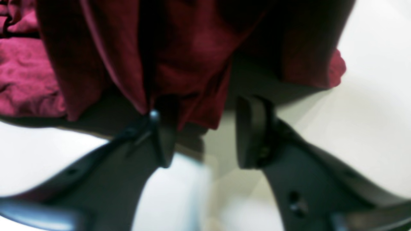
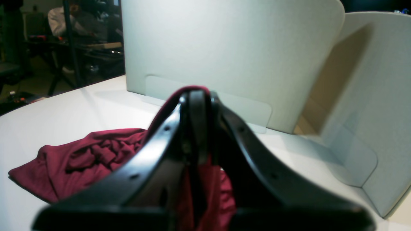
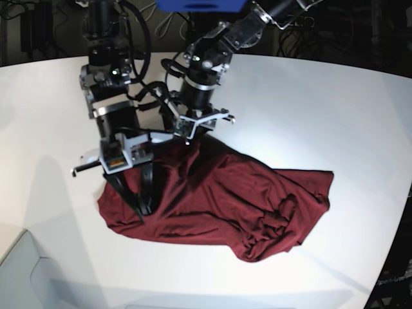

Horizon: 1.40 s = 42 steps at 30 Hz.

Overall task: Layout the t-shirt on the table in an organized manner, then fold the t-shirt properly
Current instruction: 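Lift the shirt fabric with the left gripper beside the right gripper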

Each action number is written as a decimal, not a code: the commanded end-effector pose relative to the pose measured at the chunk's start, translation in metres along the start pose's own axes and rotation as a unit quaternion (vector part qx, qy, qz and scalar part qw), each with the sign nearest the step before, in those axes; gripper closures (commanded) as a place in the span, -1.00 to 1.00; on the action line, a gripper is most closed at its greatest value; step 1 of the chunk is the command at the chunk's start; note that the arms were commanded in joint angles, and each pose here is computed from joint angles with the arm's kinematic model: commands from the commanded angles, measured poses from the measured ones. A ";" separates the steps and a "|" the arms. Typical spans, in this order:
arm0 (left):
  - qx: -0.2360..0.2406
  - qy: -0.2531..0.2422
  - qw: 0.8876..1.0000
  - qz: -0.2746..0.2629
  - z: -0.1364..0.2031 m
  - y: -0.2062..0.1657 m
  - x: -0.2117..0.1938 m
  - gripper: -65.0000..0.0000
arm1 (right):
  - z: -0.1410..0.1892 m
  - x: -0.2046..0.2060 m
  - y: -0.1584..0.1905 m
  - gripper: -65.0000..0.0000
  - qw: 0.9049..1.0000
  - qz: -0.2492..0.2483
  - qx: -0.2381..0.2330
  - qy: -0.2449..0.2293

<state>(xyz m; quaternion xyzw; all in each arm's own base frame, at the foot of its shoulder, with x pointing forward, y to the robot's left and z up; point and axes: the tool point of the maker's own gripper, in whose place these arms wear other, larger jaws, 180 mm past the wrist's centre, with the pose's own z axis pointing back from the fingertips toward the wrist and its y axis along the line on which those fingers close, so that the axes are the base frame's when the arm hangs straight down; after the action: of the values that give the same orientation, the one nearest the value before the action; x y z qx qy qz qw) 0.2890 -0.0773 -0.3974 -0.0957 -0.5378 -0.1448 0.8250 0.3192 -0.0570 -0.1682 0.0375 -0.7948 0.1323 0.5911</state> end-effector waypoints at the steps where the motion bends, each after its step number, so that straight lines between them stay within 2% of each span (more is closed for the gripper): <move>1: 0.001 -0.027 1.000 0.001 -0.001 -0.003 0.017 0.34 | -0.002 0.016 -0.003 1.00 0.999 0.001 -0.005 -0.032; 6: 0.002 -0.027 1.000 0.001 -0.001 -0.002 0.016 0.93 | -0.003 0.016 -0.004 1.00 0.999 0.001 -0.006 -0.032; 7: 0.000 -0.027 1.000 0.000 -0.001 -0.002 0.016 1.00 | -0.003 0.016 -0.004 1.00 0.999 0.001 -0.006 -0.032; 16: 0.004 -0.031 1.000 0.000 0.016 0.011 0.013 1.00 | -0.003 0.015 -0.005 1.00 1.000 0.002 -0.007 -0.030; 21: 0.035 -0.027 0.999 0.016 0.017 0.033 0.011 0.99 | -0.001 0.014 -0.004 1.00 1.000 0.001 -0.007 -0.028; 24: 0.038 -0.022 0.999 0.014 0.015 0.035 0.007 0.75 | -0.001 0.013 -0.003 1.00 1.000 0.000 -0.005 -0.027; 28: 0.036 -0.016 0.999 0.029 0.013 0.024 0.005 0.15 | 0.000 0.014 -0.002 1.00 1.000 -0.001 -0.004 -0.027; 30: 0.032 -0.018 0.999 0.028 0.012 0.020 0.008 -0.05 | 0.000 0.014 -0.002 1.00 1.000 0.000 -0.005 -0.027; 42: 0.033 0.006 0.999 0.017 -0.002 0.017 -0.008 -0.09 | 0.000 0.014 -0.002 1.00 1.000 0.000 -0.005 -0.027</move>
<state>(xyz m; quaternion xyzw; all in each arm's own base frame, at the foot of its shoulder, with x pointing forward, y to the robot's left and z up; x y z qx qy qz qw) 0.2830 -0.0534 -0.4238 -0.0693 -0.5073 -0.1162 0.8511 0.3178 -0.0576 -0.1711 0.0373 -0.7922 0.1317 0.5947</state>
